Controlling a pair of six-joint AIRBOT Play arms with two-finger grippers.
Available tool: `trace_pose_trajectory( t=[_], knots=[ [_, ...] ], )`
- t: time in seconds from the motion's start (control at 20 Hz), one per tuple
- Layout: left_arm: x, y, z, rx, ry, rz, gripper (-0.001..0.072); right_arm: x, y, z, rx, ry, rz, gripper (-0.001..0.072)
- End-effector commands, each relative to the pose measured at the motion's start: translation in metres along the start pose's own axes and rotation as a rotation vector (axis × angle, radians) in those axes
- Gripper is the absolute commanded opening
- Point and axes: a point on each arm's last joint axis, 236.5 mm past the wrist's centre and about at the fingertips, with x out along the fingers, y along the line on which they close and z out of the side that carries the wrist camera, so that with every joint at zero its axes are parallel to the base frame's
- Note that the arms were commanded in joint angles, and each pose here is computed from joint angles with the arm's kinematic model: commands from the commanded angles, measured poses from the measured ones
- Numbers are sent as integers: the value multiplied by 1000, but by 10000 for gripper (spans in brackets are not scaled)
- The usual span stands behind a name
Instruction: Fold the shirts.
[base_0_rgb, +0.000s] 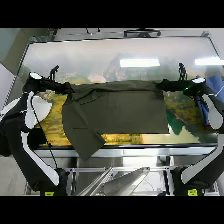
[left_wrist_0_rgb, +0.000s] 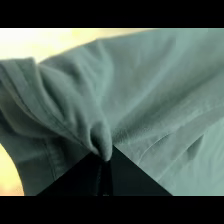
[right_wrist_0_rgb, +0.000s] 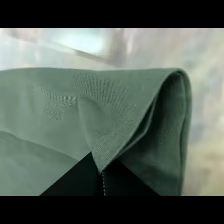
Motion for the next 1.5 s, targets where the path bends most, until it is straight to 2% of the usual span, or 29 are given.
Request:
trace_pose_trajectory(
  t=[0.0,0.45,0.5,0.55,0.6,0.8,0.85,0.9,1.0,1.1,1.25,1.3,1.35,1.45],
  knots=[
    [-18,1,23,39,-49,64,5,-4,-20,-4,-7,25,-97,18],
    [-20,0,20,69,-7,90,9,-4,-23,0,-13,8,-113,19],
    [-20,-1,18,69,0,86,29,-3,-21,-1,-14,14,-107,21],
    [-21,-2,16,70,13,81,198,-3,-20,-3,-14,20,-102,109],
    [-23,-6,13,74,29,73,317,-4,-17,-3,-16,28,-93,276],
    [-68,-5,2,11,102,155,317,-39,1,6,-37,27,-68,307],
    [-81,-7,-3,-20,108,178,317,-56,2,9,-21,29,-91,390],
    [-94,-7,-10,-59,102,193,316,-74,3,9,-9,43,-122,409],
    [-111,-14,-36,-114,127,192,315,-106,1,-6,4,114,-192,403],
    [-119,-28,-77,-183,171,169,315,-131,-8,-45,58,237,-270,358],
    [-118,-53,-155,-247,212,161,315,-147,-19,-119,157,381,-333,360],
    [-117,-62,-182,-263,207,165,315,-147,-21,-142,204,401,-336,374],
    [-115,-67,-206,-273,195,173,315,-146,-23,-163,248,423,-330,442],
    [-109,-77,-248,-282,153,190,315,-140,-26,-206,318,491,-320,450]
  ],
)
